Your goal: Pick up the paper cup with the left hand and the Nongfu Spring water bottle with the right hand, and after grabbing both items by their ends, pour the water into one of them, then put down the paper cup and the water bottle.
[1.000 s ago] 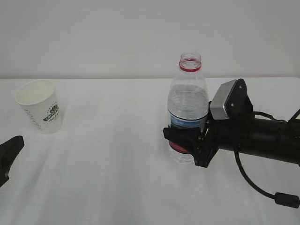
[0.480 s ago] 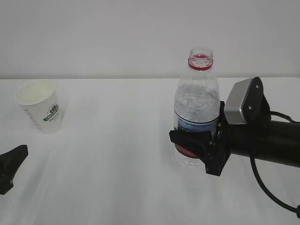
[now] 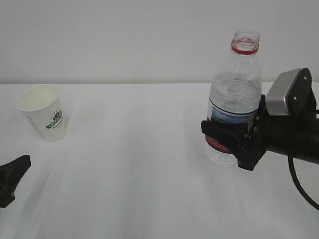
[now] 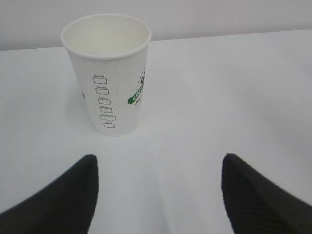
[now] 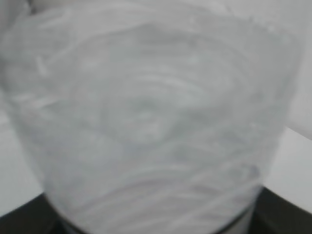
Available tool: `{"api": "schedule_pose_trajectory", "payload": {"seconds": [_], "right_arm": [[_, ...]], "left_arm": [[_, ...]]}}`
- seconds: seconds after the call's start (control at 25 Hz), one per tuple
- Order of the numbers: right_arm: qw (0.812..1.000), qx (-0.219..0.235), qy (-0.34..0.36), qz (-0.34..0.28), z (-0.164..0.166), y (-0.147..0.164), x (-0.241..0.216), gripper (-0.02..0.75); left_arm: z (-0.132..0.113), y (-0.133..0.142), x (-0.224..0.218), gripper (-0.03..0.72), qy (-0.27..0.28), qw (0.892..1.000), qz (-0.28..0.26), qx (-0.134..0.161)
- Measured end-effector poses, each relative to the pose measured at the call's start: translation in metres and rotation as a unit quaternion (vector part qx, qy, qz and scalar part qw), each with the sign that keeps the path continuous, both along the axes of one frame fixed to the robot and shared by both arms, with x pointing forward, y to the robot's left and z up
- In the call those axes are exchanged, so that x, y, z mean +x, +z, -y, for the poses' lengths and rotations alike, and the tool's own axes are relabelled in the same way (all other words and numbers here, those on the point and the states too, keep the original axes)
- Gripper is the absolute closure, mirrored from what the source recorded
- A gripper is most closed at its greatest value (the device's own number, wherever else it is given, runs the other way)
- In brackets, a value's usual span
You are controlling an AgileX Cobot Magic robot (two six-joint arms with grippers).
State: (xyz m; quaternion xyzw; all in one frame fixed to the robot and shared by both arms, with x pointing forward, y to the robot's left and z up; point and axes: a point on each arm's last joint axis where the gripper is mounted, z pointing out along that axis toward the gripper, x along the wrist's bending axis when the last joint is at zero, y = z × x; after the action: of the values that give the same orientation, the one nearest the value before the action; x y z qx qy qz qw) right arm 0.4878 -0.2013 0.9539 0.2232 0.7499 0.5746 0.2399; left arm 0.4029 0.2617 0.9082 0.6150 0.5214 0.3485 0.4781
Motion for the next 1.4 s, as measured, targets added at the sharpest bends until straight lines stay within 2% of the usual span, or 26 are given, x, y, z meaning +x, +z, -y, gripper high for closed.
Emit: {"api": "schedule_pose_trajectory", "payload": {"seconds": [0.28, 0.56, 0.88, 1.08, 1.4], "right_arm": [[1.0, 0.001, 0.0, -0.001, 0.0, 0.0, 0.0, 0.262], [1.0, 0.0, -0.001, -0.001, 0.0, 0.0, 0.0, 0.262], [1.0, 0.001, -0.001, -0.002, 0.0, 0.0, 0.0, 0.262], [1.0, 0.001, -0.001, -0.002, 0.0, 0.0, 0.0, 0.262], [1.0, 0.001, -0.001, -0.002, 0.0, 0.0, 0.0, 0.262]], "left_arm": [[0.0, 0.0, 0.0, 0.111, 0.0, 1.0, 0.0, 0.0], [-0.004, 0.0, 0.001, 0.099, 0.024, 1.0, 0.001, 0.003], [-0.002, 0.011, 0.02, 0.097, 0.022, 0.999, 0.037, 0.001], [-0.011, 0.012, 0.029, 0.097, 0.025, 0.999, 0.043, 0.008], [-0.03, 0.006, 0.047, 0.097, -0.013, 0.999, 0.026, -0.021]]}}
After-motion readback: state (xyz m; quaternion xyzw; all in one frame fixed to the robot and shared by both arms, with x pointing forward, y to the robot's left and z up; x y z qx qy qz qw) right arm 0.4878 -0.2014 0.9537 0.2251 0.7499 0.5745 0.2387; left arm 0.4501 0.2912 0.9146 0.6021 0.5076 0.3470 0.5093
